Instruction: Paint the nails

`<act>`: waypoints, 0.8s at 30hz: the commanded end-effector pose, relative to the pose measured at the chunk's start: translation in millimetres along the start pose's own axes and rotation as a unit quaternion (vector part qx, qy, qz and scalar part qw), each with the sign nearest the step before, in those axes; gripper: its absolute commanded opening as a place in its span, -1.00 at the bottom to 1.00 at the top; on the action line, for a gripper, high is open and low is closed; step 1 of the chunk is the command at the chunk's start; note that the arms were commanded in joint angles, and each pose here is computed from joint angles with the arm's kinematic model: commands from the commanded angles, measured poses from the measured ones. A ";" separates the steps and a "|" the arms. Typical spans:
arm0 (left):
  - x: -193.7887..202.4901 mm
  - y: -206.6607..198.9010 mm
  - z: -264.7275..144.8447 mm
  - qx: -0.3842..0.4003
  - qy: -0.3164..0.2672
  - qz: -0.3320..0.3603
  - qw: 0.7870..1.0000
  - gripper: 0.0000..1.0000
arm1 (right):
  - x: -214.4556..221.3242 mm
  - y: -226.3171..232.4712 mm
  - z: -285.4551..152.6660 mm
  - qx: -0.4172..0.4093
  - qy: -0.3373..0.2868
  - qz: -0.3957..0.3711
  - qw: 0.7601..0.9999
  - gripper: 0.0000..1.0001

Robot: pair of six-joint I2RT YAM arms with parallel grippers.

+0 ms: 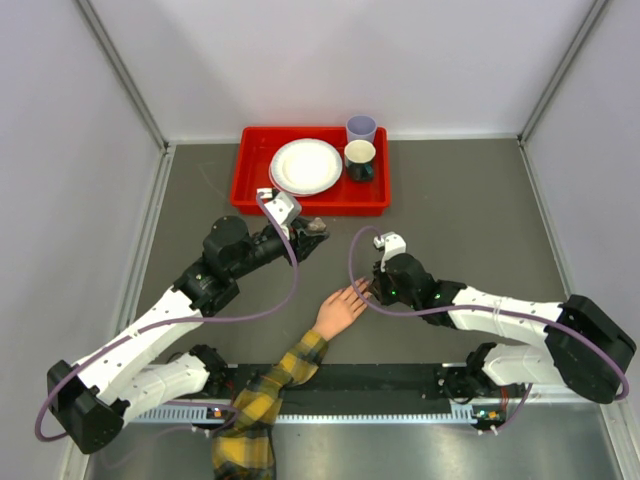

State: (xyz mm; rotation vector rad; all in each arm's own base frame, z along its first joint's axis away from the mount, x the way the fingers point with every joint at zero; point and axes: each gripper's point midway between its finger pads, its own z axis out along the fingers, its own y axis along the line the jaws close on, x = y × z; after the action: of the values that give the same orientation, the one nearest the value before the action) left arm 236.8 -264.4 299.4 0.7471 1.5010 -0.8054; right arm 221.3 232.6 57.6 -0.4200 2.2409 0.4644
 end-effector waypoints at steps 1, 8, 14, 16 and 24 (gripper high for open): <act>-19.9 -1.3 1.7 0.008 -0.037 0.008 0.999 -1.00 | -19.6 5.0 -0.3 -0.008 -0.025 0.010 1.000 -1.00; -19.2 -1.7 1.3 0.009 -0.037 0.007 0.999 -1.00 | -16.9 5.7 -1.4 -0.011 -0.020 0.010 1.000 -1.00; -19.6 -1.9 0.3 0.009 -0.038 0.006 0.999 -1.00 | -18.0 6.7 -5.7 -0.016 -0.021 0.009 1.000 -1.00; -20.0 -1.9 0.3 0.009 -0.038 0.006 0.999 -1.00 | -19.8 7.7 -7.8 -0.019 -0.024 0.010 0.999 -1.00; -21.4 -2.5 0.2 0.011 -0.040 0.004 0.999 -1.00 | -17.2 11.9 -6.6 -0.030 -0.017 0.010 0.999 -1.00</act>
State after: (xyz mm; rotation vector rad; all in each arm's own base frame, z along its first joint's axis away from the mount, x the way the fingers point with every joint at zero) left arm 236.9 -264.0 299.6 0.7467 1.5014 -0.8125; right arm 215.0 233.8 60.0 -0.4387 2.2506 0.4948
